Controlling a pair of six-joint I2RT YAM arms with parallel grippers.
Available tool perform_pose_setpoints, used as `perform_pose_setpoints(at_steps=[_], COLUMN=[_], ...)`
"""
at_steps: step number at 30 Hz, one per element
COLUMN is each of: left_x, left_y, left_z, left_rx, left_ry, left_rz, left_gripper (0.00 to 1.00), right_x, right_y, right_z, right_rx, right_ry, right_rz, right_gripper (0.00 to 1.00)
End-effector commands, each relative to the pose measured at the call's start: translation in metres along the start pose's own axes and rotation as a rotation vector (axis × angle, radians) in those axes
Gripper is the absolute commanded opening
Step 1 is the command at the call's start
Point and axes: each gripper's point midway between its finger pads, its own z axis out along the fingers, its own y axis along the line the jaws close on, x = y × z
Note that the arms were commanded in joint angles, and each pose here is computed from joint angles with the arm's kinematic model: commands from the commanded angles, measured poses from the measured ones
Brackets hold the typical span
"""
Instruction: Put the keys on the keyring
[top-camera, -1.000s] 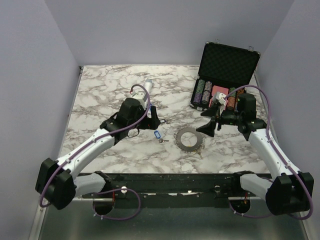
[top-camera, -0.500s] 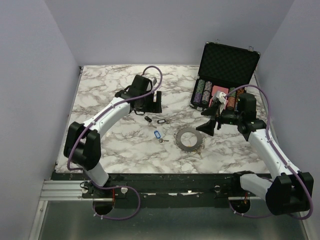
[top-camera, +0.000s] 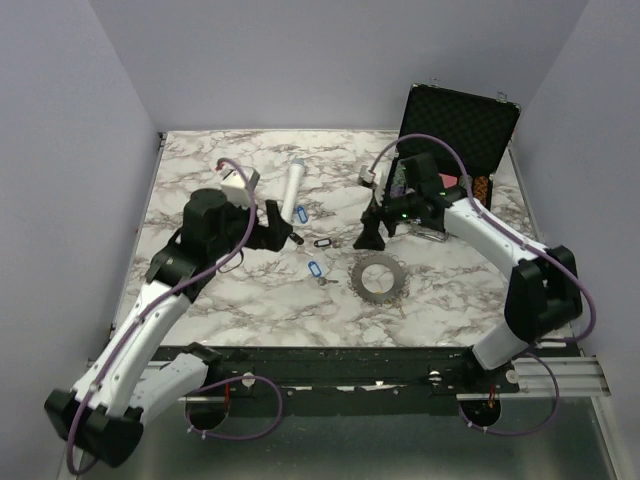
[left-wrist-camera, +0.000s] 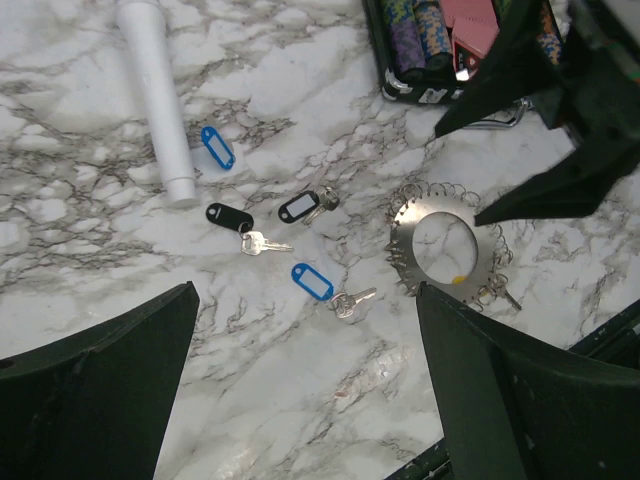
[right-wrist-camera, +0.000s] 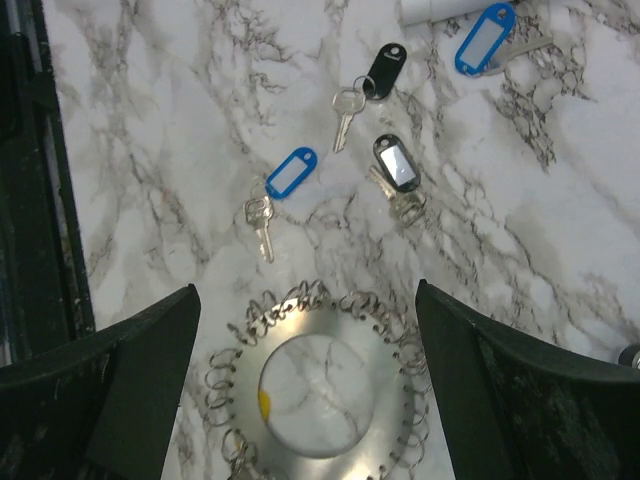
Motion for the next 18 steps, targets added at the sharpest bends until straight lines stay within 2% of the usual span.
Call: perform_pose_setpoints(at_steps=[1, 2, 5, 7, 11, 14, 18], left_x=[0.007, 0.011, 0.029, 0.037, 0.027, 0.026, 0.027], left_y=[0.014, 0.016, 0.025, 0.03, 0.028, 0.031, 0.03], left_z=[-0.042, -0.052, -0.06, -0.062, -0.068, -0.071, -0.072], left_rx=[-0.053, -0.06, -0.08, -0.088, -0.083, -0.1, -0.092], left_ry=[-0.149, -0.181, -0.219, -0.245, -0.315, -0.317, -0.324], left_rz=[0.093, 0.107, 0.145, 0.159, 0.19, 0.191, 0.191], left_gripper=[0.99, 0.99, 0.99, 0.99, 0.99, 0.99, 0.99], right_x=[0.01, -0.001, 0.002, 0.004, 0.009, 0.024, 0.035], right_y=[-0.026, -0.035, -0.054, -0.061, -0.072, -0.078, -0.076], right_z=[0.037, 0.043, 0.063, 0.071, 0.083, 0.091, 0.101], right_rx=[0.058, 0.061, 0.011, -0.021, -0.098, -0.139, -0.216], right_ry=[0.198, 0.202, 0.282, 0.315, 0.357, 0.399, 0.377], right_rz=[0.022, 0.026, 0.066, 0.062, -0.023, -0.064, -0.121], right_gripper=[0.94, 0.92, 0.85, 0.85, 0.87, 0.87, 0.87])
